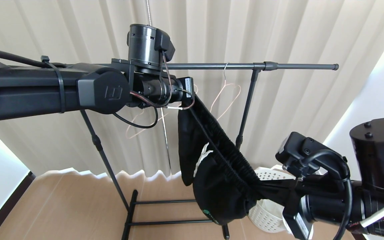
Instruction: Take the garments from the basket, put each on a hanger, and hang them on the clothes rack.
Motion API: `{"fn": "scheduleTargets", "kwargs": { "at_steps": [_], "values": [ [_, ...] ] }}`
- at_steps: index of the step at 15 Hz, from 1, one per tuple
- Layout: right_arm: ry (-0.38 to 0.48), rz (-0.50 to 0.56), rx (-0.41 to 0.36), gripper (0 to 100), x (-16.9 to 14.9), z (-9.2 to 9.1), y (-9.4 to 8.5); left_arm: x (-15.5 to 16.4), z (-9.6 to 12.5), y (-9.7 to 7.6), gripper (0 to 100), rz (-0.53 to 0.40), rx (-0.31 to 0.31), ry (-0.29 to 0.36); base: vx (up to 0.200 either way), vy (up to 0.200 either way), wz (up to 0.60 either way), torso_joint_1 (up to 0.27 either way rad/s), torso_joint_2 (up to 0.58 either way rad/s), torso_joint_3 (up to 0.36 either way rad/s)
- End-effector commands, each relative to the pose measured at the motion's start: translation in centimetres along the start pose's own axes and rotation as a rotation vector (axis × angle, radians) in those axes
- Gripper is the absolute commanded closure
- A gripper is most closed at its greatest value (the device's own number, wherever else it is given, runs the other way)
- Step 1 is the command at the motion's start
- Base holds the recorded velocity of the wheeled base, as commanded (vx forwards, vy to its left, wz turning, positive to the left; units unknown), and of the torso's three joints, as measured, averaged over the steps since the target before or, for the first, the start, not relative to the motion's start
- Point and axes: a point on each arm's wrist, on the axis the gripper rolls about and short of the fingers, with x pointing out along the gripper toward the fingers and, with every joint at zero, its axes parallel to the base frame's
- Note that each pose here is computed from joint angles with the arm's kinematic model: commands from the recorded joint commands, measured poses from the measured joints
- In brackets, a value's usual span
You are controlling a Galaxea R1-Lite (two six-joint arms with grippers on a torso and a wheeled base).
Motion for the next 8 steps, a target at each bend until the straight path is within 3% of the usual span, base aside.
{"fn": "scheduleTargets", "kwargs": {
  "at_steps": [1, 3, 8],
  "values": [
    [0.013, 0.119, 0.017, 100, 1.0, 0.4, 2.6, 0.3, 0.0, -0.5, 100, -0.013, 0.003, -0.005, 0.000, 0.000, 0.00, 0.000, 0.00, 0.000],
    [0.019, 0.170, 0.050, 100, 1.7, 0.8, 3.9, 0.2, 0.0, -0.8, 100, -0.019, 0.006, -0.007, 0.000, 0.000, 0.00, 0.000, 0.00, 0.000],
    [-0.079, 0.221, 0.157, 100, 1.6, 2.1, 5.2, 0.7, 0.0, -2.1, 100, -0.052, 0.016, -0.017, 0.000, 0.000, 0.00, 0.000, 0.00, 0.000]
  ]
}}
